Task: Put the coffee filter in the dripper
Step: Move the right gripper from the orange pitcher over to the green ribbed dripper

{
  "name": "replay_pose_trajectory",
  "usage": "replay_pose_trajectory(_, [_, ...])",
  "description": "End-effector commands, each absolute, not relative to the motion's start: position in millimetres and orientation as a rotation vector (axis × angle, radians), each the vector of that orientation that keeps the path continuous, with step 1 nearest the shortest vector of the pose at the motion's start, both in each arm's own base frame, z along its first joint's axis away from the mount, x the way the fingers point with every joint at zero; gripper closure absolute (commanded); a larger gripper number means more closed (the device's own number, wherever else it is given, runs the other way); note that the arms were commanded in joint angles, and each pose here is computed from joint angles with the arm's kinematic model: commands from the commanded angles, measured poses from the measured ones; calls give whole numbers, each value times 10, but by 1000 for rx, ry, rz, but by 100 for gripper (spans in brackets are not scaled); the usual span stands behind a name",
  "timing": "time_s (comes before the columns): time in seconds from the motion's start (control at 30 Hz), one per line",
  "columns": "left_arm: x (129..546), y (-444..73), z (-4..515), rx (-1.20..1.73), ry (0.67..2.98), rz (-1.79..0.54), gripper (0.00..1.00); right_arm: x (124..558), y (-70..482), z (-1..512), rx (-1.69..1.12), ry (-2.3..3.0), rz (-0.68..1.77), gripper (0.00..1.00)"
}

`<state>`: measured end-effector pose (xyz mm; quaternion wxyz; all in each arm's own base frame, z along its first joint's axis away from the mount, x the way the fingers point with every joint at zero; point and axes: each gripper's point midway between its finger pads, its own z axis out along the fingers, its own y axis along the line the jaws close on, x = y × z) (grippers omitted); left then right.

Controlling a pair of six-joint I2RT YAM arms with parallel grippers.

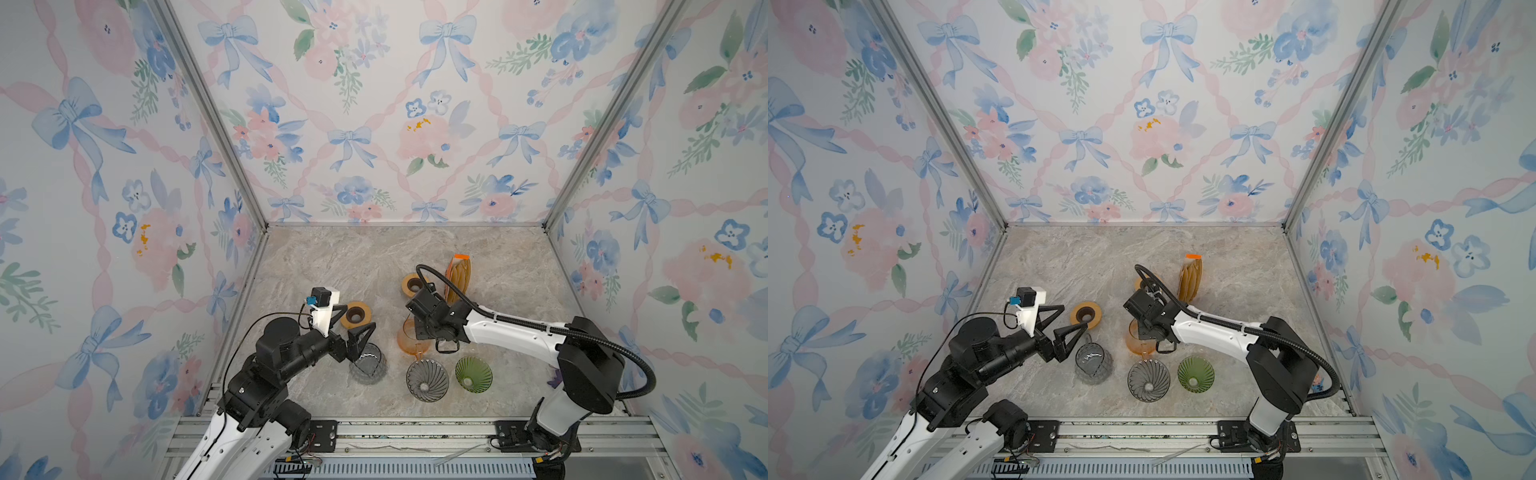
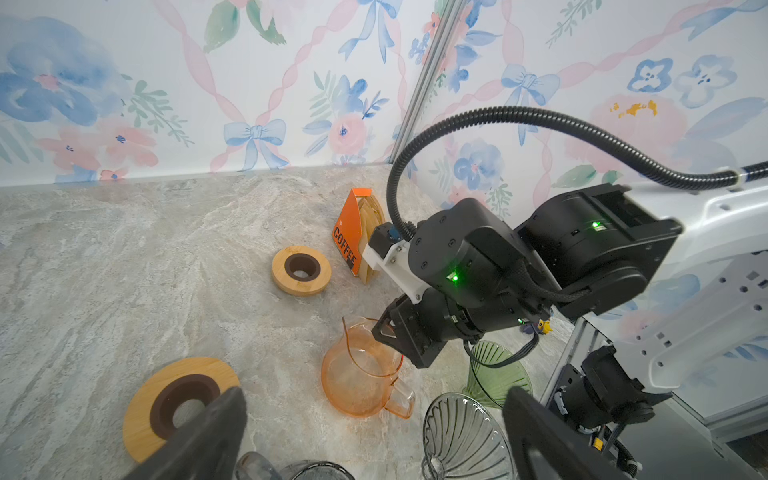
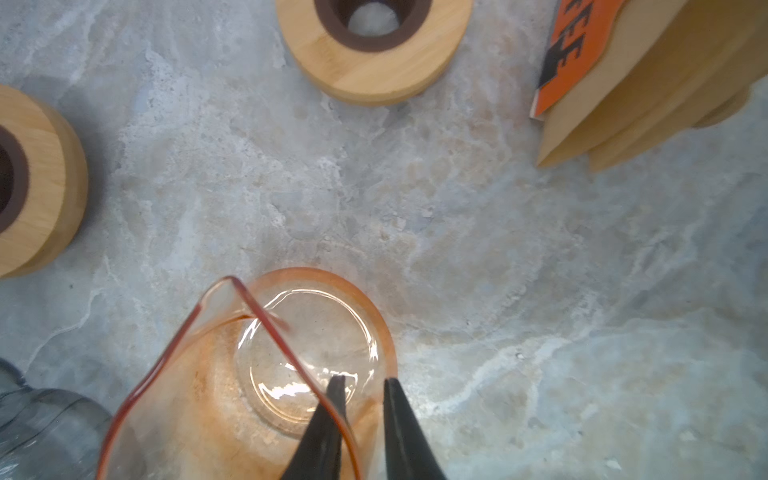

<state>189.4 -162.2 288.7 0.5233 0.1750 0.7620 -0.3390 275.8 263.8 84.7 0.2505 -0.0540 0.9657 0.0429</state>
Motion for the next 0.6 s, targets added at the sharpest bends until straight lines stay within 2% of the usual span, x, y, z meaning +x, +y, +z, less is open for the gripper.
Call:
replay_pose_trajectory(0.0, [1907,-1637,2821,410,1847,-819,2,2778,2377,939,-114,2612,62,79])
replay_pose_trajectory(0.57, [1924,-1653,2799,411,1858,-821,2,2525,1765,920,-78,2660,23,79])
